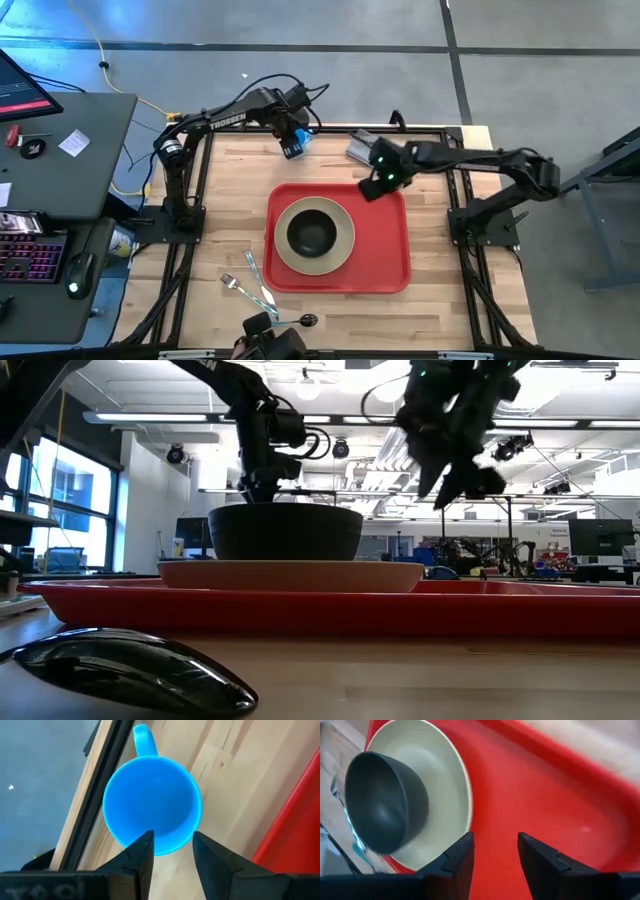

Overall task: Set up tray
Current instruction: Adjust the brown plate

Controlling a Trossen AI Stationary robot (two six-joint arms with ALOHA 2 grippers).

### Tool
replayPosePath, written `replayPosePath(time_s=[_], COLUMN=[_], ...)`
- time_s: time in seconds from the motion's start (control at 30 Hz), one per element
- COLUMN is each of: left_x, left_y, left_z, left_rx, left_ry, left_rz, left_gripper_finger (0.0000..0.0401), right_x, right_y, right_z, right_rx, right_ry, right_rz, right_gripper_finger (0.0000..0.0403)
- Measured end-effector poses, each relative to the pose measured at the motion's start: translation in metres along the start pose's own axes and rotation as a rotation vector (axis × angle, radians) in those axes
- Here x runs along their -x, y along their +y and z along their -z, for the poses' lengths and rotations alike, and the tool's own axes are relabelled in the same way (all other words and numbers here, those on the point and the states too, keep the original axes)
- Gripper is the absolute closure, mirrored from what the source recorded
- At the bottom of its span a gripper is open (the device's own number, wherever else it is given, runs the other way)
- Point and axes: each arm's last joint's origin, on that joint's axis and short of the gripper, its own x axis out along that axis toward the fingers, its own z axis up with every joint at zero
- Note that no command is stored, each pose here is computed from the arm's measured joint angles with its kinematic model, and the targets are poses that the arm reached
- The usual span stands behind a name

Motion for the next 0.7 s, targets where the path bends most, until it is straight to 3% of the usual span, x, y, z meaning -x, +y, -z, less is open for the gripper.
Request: replayPosePath(time_s=[0.17, 0.47, 0.7], left_x=[0.004, 0.004, 0.004], left_y=[0.000, 0.000, -0.001], left_z=[0.000, 0.002, 0.004], left_rx=[-0.001, -0.002, -0.004], left_ry=[0.014, 0.030, 0.054], left_rz=[0.003, 0.006, 0.011], left_gripper_finger=[0.0233, 0.0233, 0.0233], right_x=[-0.037, -0.086, -0.103], right_y=[0.016, 0.032, 0.034], right_z=[0.007, 0.036, 0.047], right_rx=[-0.023, 0.082, 0.056], right_ry=[0.003, 0.099, 0.085], right_rz=[-0.051, 0.014, 0.083], right_gripper_finger=[0.0263, 0.0269, 0.0270])
